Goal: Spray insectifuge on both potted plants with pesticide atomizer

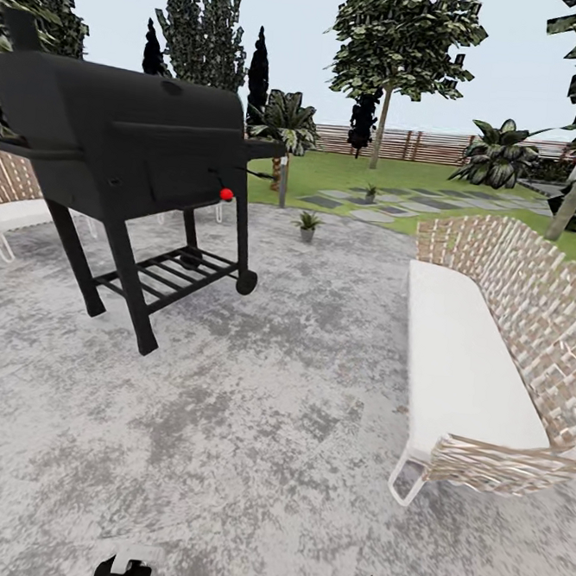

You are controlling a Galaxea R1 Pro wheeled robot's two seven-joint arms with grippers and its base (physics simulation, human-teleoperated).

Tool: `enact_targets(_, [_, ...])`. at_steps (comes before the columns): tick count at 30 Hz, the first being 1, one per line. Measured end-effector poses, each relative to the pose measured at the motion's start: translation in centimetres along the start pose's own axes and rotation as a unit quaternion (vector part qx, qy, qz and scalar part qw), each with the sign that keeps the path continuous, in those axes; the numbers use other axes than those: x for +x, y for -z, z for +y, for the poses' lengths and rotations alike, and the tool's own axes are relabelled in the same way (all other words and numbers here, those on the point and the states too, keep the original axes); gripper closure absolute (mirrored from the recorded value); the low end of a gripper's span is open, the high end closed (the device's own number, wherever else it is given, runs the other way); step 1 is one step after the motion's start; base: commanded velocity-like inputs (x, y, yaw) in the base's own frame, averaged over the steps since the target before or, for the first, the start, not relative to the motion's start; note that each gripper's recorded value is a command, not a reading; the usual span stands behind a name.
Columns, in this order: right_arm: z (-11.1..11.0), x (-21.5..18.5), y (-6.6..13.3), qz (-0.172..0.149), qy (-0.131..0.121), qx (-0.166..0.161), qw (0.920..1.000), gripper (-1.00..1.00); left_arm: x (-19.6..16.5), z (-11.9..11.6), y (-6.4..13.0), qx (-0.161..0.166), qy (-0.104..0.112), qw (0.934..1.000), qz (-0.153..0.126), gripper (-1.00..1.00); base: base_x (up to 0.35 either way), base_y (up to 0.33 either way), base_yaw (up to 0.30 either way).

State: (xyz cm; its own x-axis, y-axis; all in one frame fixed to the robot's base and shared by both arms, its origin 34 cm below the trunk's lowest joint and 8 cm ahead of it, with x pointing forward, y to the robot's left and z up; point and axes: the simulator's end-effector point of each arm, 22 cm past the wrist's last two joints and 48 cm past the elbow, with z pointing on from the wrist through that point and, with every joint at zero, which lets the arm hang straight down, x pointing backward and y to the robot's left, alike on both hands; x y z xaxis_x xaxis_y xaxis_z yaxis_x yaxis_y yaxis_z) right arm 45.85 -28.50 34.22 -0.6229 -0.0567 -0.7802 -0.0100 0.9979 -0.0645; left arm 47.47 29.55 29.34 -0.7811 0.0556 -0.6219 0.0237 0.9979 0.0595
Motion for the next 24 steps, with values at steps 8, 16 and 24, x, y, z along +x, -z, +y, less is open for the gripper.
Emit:
enact_targets(8, [0.05, 0.00, 0.00, 0.000, 0.000, -0.001, 1.0000, -1.00, 0.04, 0.00, 0.01, 0.000, 0.000, 1.0000, 0.000, 1.00, 0.180, 0.280, -0.001])
enact_targets(16, [-0.05, -0.04, 0.00, 0.000, 0.000, 0.001, 1.0000, -1.00, 0.04, -0.01, 0.01, 0.000, 0.000, 1.0000, 0.000, 1.00, 0.186, 0.280, -0.112])
enact_targets(24, [-0.10, 0.00, 0.01, 0.000, 0.000, 0.002, 1.0000, -1.00, 0.02, -0.01, 0.01, 0.000, 0.000, 1.0000, 0.000, 1.00, 0.233, 0.271, -0.264])
